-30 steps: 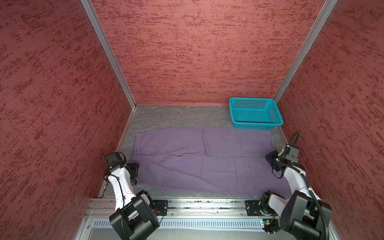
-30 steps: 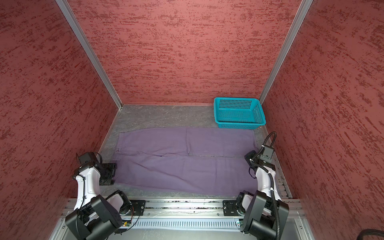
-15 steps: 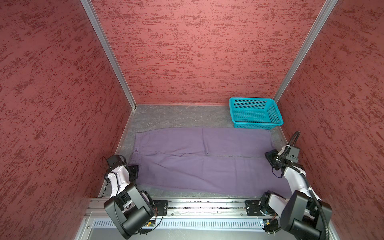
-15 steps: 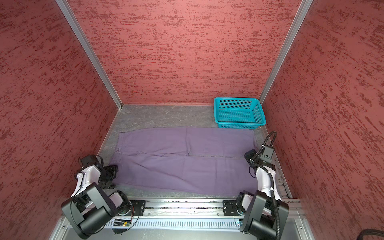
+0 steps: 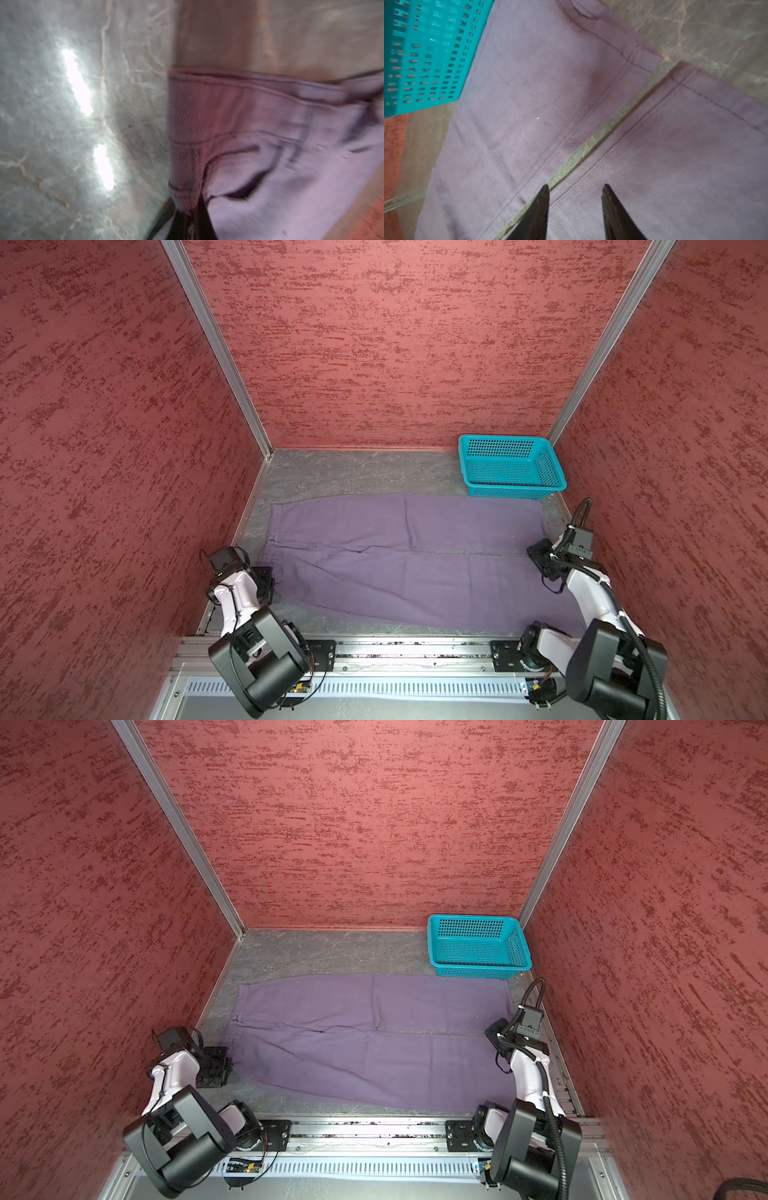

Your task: Fold and stack the trousers

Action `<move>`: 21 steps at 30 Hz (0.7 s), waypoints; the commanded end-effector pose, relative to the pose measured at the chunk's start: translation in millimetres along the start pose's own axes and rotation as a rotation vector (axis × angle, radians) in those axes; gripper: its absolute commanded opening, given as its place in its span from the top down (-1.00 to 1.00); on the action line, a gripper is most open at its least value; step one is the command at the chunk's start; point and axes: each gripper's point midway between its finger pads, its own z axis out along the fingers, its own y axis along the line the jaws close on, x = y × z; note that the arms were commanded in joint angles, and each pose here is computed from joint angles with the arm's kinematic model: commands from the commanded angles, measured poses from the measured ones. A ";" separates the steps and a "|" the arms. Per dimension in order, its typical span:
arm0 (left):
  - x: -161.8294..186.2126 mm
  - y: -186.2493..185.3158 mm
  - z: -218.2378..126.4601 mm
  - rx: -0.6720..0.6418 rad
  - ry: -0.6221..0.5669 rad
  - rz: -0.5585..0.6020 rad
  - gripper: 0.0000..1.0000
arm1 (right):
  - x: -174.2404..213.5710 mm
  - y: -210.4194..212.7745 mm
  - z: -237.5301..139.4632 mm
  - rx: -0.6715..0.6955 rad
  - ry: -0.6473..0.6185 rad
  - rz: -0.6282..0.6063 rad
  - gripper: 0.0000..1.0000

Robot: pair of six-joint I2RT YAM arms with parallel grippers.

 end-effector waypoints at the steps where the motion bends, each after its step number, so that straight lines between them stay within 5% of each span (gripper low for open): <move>1: -4.3 -20.8 -25.6 0.092 -0.045 0.060 1.00 | 19.3 -9.0 0.1 0.111 0.039 -0.036 0.04; 7: -0.4 -32.3 -37.1 0.160 -0.055 0.120 1.00 | 68.0 -16.4 2.0 0.259 0.089 -0.101 -0.01; 14: 17.3 -38.3 -16.4 0.188 0.003 0.177 1.00 | 82.3 -57.0 -31.3 0.355 0.018 0.076 -0.29; 21: 38.9 -39.3 11.2 0.153 0.042 0.289 1.00 | 100.9 -59.6 -25.9 0.367 0.117 0.114 -0.32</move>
